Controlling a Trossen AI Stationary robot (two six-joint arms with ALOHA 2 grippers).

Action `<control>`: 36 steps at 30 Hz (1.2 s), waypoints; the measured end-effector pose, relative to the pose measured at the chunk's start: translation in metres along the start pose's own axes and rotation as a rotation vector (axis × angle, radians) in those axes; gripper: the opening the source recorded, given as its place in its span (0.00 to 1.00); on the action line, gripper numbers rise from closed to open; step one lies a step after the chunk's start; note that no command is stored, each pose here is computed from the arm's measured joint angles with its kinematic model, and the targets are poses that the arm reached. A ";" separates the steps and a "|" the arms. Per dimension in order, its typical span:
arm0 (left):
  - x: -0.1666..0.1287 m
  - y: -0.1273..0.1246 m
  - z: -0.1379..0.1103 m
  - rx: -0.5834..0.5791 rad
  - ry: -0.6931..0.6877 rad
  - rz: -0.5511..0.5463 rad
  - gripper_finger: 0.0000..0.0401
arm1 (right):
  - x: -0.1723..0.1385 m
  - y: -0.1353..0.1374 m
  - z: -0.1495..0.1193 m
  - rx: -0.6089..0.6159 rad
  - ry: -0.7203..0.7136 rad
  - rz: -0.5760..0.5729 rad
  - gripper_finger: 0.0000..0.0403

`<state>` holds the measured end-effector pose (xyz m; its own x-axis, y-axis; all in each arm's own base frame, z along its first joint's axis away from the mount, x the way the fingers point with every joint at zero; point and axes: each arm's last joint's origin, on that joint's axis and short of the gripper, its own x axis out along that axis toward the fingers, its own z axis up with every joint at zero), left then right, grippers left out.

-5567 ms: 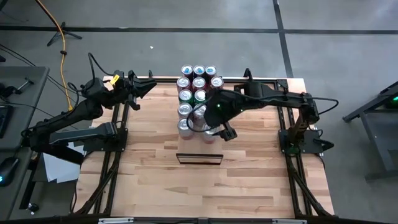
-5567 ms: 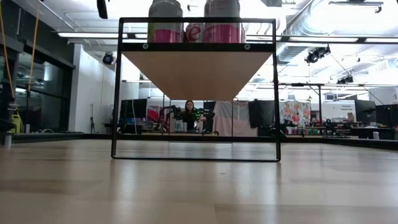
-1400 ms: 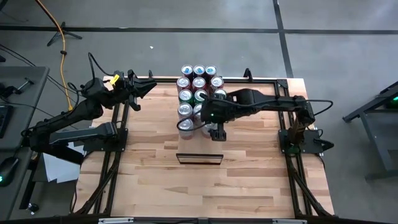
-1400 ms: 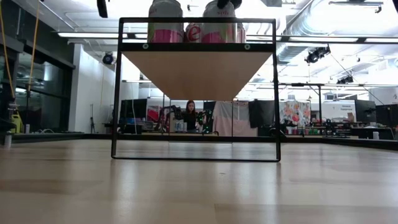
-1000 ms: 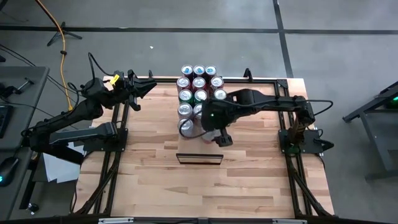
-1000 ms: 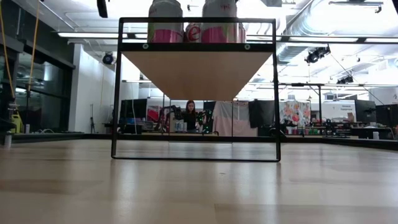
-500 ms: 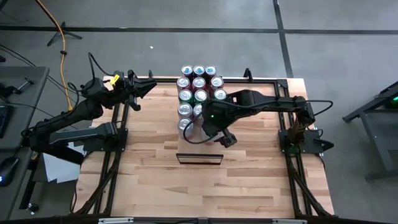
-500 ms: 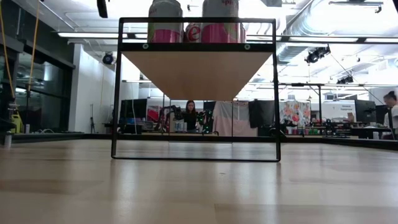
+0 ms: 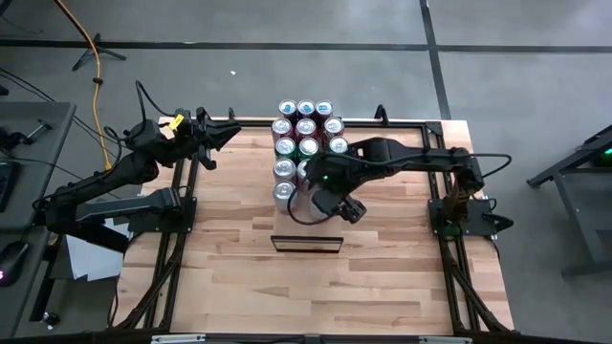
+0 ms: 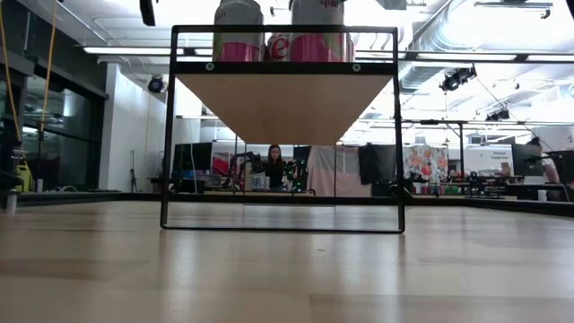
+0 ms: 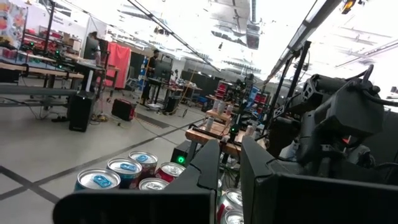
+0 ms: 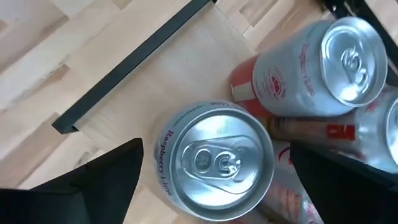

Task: Place canned beverage on shelf
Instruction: Put the pink white soda can on the shelf

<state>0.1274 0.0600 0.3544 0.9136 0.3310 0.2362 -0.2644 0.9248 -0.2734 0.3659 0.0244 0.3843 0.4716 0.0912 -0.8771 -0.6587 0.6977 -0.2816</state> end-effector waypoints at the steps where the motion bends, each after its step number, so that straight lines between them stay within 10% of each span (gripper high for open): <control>1: 0.000 0.000 0.000 0.000 -0.001 0.003 0.00 | 0.001 0.000 0.000 -0.015 -0.001 -0.001 0.97; 15: 0.000 0.001 0.000 0.000 -0.008 0.035 0.00 | 0.006 0.000 0.000 -0.079 0.021 0.023 0.96; 24: 0.000 0.001 0.000 -0.001 -0.008 0.036 0.00 | 0.006 0.002 0.001 -0.098 0.020 0.027 0.72; 36: 0.000 0.001 0.000 0.000 -0.009 0.036 0.00 | 0.006 0.012 0.007 0.455 0.150 -0.185 0.67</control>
<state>0.1271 0.0611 0.3542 0.9006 0.3658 0.2346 -0.2972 0.9123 -0.2817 0.3650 0.0381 0.3787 0.4452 -0.1427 -0.8840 -0.2343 0.9343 -0.2688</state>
